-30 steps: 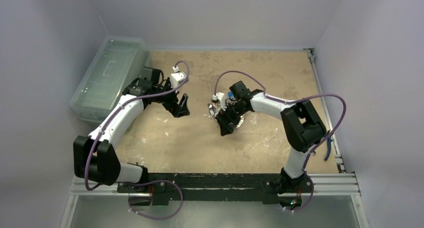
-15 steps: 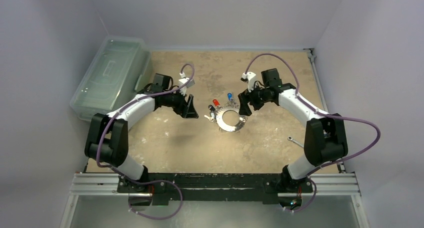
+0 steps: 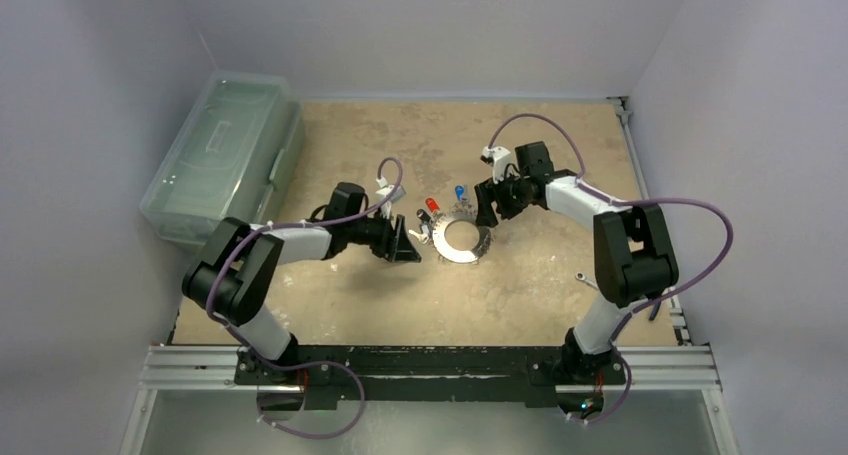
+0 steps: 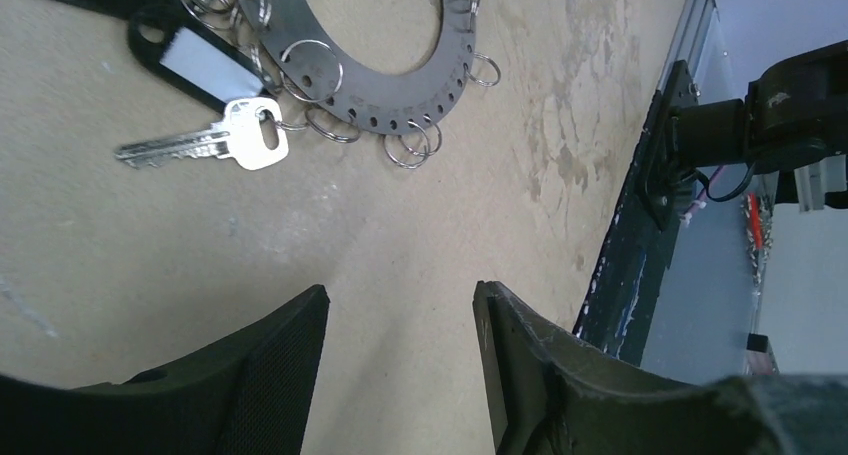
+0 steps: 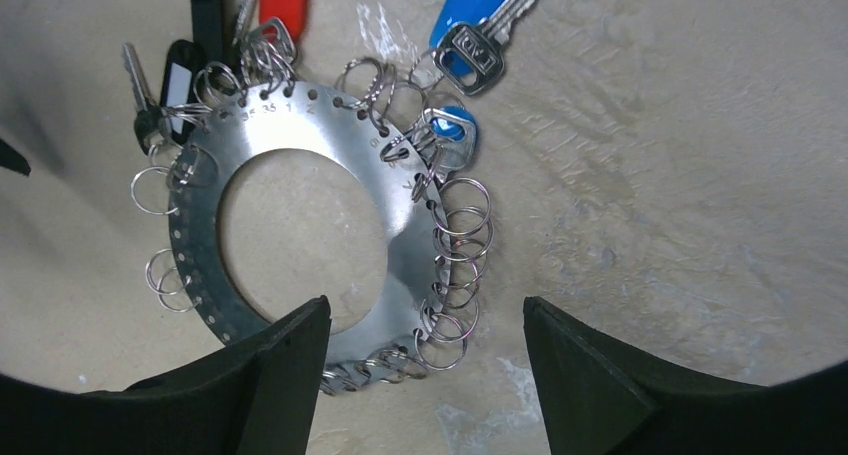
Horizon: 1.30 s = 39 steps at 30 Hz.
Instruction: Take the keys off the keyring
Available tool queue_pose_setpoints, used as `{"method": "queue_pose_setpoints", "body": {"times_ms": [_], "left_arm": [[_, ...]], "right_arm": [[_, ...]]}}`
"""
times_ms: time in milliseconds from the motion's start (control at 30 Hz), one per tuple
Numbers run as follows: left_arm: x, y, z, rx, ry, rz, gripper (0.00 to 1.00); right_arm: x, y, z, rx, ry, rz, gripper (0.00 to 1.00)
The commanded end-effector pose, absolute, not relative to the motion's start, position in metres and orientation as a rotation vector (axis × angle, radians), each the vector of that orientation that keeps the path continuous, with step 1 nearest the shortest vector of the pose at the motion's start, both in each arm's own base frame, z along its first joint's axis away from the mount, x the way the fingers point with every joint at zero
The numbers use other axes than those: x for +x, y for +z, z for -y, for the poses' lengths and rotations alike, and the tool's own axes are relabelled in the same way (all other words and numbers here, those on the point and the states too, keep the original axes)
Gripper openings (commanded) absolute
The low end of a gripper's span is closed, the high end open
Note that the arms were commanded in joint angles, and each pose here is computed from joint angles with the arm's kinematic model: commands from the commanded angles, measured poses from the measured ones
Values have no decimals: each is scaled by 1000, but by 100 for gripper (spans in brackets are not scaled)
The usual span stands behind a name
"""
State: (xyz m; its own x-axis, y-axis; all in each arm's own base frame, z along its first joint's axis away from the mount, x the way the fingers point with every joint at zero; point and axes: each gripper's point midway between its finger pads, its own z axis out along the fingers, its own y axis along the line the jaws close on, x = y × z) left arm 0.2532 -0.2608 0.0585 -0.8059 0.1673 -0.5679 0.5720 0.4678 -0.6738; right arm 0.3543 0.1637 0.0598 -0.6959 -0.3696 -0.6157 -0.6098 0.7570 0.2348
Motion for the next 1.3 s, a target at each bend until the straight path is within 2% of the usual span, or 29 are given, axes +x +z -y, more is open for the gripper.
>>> {"method": "queue_pose_setpoints", "body": {"times_ms": [0, 300, 567, 667, 833, 900, 1033, 1133, 1267], "left_arm": [[268, 81, 282, 493, -1354, -2130, 57], [281, 47, 292, 260, -1397, -2198, 60], [293, 41, 302, 150, -1466, -2178, 58], [293, 66, 311, 181, -1569, -2073, 51], [282, 108, 319, 249, -1716, -1918, 35], [279, 115, 322, 266, -1740, -1894, 28], [277, 120, 326, 269, -1763, -1890, 21], [282, 117, 326, 253, -1753, -1929, 0], [291, 108, 317, 169, -1714, -2023, 0]], "right_arm": [[361, 62, -170, -703, 622, -2396, 73], [306, 45, -198, -814, 930, -2421, 67], [272, 40, -225, -939, 1091, -2414, 64], [268, 38, -229, -949, 1124, -2418, 64], [266, 38, -234, -956, 1168, -2418, 62], [265, 38, -234, -956, 1174, -2417, 62], [267, 45, -234, -983, 1166, -2374, 62], [273, 63, -235, -1005, 1128, -2299, 65], [294, 104, -228, -1049, 952, -2150, 76]]}}
